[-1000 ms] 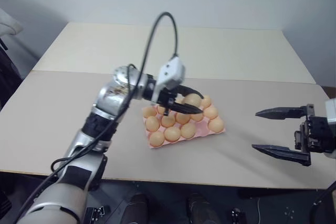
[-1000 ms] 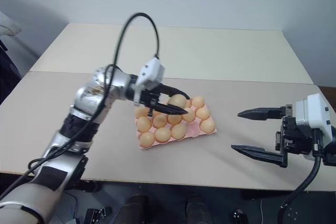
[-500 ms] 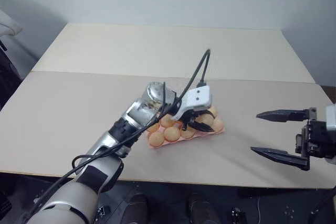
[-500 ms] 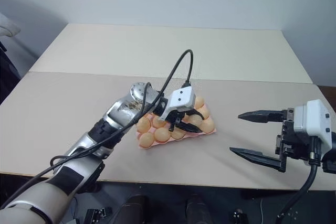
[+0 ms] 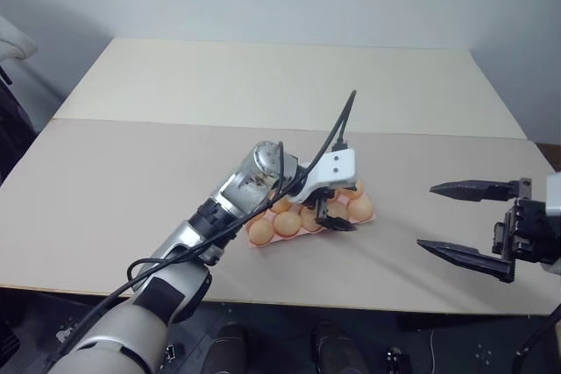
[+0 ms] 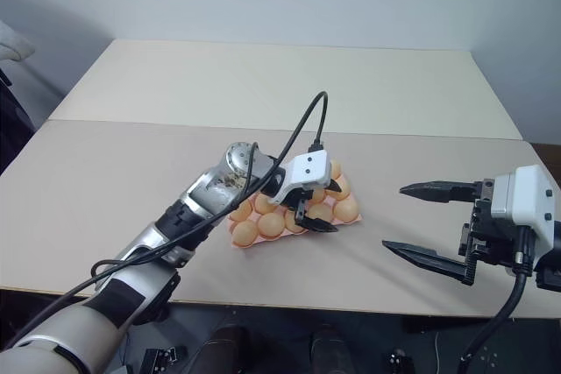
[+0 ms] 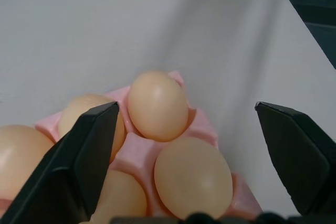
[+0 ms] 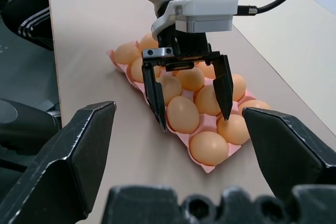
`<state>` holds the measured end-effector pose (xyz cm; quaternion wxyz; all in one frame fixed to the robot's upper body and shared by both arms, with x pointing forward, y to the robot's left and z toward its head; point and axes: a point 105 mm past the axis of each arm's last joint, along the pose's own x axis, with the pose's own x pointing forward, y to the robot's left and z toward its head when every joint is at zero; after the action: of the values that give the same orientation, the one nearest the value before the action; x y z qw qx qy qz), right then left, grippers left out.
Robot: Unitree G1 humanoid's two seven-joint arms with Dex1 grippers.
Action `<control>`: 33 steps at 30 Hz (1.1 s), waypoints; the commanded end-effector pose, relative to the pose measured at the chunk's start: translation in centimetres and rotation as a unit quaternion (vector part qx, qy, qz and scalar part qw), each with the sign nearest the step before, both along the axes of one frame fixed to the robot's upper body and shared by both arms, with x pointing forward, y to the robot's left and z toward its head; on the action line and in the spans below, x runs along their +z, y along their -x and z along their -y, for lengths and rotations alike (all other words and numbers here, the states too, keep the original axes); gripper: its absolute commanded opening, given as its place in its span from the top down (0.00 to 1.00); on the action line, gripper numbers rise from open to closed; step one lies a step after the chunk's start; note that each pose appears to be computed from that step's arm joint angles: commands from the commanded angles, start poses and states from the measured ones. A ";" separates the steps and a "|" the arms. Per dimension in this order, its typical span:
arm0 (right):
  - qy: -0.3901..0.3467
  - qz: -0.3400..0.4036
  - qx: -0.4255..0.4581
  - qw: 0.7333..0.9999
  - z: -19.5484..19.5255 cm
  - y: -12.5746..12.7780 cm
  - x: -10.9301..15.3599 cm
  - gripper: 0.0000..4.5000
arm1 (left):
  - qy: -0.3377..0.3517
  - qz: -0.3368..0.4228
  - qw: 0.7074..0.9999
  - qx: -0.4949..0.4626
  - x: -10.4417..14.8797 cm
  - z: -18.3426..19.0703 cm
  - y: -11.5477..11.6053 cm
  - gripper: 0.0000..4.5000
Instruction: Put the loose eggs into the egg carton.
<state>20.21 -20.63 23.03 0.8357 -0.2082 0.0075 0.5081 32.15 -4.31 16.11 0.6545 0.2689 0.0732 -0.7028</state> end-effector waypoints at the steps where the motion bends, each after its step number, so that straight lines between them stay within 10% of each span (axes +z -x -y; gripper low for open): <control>1: -0.001 0.022 0.011 1.000 -0.4 0.2 0.8 0.00 | 0.062 0.014 0.998 0.004 4.2 -0.5 0.1 0.00; 8: 0.000 0.021 0.033 0.999 -0.7 -0.7 0.7 0.00 | 0.127 0.048 0.988 0.074 9.7 -8.4 -0.7 0.00; 21: -0.011 0.052 -0.001 0.999 -1.3 -5.8 0.8 0.00 | 0.128 0.078 0.951 0.269 6.9 -25.2 4.9 0.00; 33: -0.031 0.037 -0.026 0.999 -1.8 -5.2 0.1 0.00 | 0.151 0.072 0.933 0.320 5.2 -29.6 9.1 0.00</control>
<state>26.11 -19.02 21.80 0.8564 -0.1916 -0.0112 0.4793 23.12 24.85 19.86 0.8790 0.1644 0.0285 -0.4467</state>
